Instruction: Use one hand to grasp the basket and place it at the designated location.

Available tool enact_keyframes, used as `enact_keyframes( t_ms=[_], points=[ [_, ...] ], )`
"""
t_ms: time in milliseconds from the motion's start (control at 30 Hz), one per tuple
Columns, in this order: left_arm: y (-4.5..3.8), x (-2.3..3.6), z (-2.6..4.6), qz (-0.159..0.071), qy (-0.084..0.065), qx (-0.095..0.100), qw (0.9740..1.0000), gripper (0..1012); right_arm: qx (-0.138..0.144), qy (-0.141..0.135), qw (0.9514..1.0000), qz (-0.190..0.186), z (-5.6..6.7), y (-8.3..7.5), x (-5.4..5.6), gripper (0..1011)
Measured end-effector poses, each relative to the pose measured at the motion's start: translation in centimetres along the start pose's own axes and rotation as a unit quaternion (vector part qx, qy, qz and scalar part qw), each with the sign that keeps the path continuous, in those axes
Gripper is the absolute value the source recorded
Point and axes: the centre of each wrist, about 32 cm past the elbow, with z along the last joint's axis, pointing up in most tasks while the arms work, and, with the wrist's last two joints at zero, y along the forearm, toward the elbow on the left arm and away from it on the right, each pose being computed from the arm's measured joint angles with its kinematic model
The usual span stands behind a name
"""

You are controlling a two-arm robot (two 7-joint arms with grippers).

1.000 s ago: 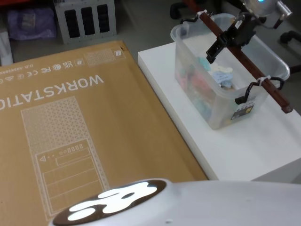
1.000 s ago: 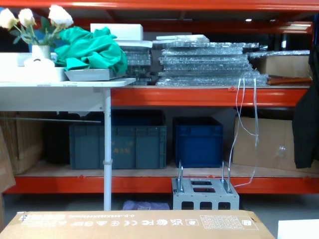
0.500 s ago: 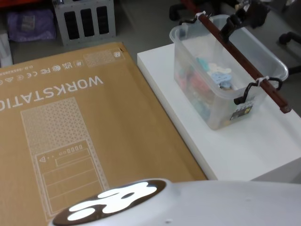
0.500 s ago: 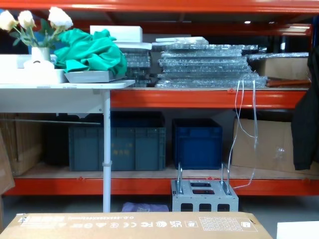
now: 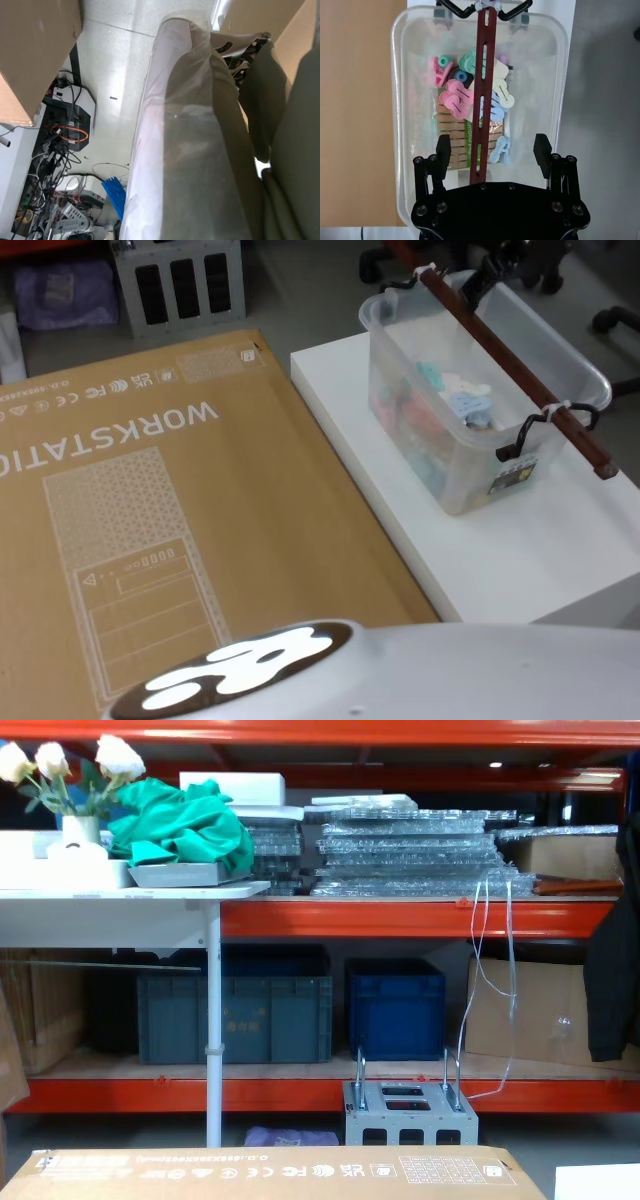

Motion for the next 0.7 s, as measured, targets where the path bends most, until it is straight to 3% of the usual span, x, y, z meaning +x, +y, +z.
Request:
enact_keyframes(
  t_ms=[233, 567, 700],
  points=[
    [0.0, 0.0, -0.01, 0.0, 0.0, 0.0, 1.0, 0, 0.005, 0.001, 0.9998, -0.02, -0.5, -1.8, 0.1, 1000],
    [0.0, 0.0, -0.01, 0.0, 0.0, 0.0, 1.0, 0, 0.004, -0.013, 0.9987, -0.048, 0.0, -5.4, 0.2, 1000],
    [0.0, 0.0, -0.01, 0.0, 0.0, 0.0, 1.0, 0, 0.004, -0.012, 0.9987, -0.048, 0.1, -5.7, 0.3, 1000]
  ],
)
